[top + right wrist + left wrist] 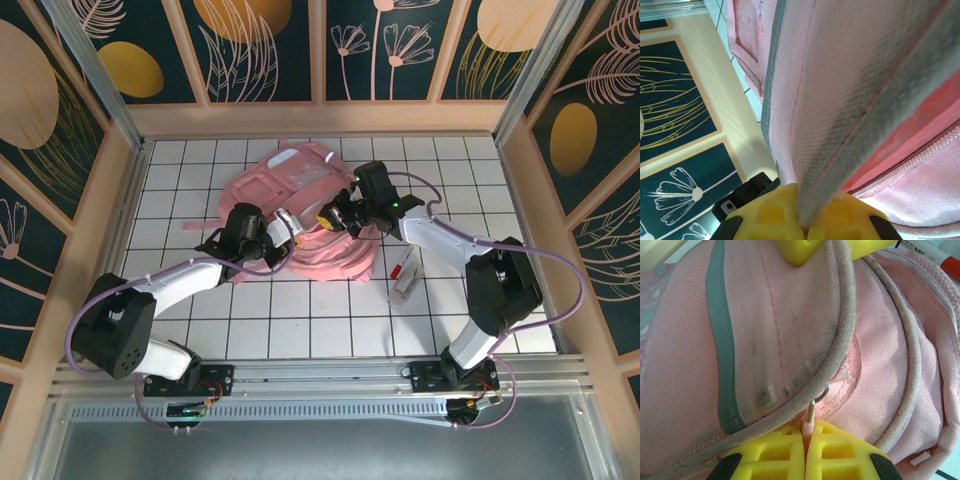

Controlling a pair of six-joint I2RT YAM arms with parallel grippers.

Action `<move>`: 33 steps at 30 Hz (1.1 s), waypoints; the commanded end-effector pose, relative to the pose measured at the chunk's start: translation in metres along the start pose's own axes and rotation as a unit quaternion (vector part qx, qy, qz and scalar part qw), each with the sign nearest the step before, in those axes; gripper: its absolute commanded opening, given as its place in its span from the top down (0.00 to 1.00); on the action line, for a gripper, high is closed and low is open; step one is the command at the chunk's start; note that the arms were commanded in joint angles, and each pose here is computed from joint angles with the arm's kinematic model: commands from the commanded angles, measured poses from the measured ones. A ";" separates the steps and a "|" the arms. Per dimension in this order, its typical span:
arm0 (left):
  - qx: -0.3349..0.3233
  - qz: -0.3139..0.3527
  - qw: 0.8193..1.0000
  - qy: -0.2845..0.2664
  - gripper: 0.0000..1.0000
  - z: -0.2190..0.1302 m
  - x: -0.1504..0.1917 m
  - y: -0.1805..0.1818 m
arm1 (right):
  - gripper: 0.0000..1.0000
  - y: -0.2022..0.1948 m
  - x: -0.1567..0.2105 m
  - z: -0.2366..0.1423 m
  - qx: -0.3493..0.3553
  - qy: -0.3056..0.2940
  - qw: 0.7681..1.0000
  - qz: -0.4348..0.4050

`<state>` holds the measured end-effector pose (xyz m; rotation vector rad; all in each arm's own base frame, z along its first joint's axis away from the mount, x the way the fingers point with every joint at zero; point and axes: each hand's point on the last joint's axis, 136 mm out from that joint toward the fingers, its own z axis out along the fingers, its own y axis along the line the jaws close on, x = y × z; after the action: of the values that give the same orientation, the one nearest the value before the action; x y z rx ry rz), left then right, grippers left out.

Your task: Pack the student bag

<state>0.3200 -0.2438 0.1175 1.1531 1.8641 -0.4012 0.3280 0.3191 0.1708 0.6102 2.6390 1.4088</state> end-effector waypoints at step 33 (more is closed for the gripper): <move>-0.038 0.048 0.993 -0.102 0.07 -0.039 -0.067 -0.002 | 1.00 0.017 0.034 0.001 -0.017 0.048 0.998 -0.039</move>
<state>0.2962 -0.2531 0.1889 1.1266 1.6509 -0.4371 0.3089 0.3233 0.1675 0.5220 2.6879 1.3941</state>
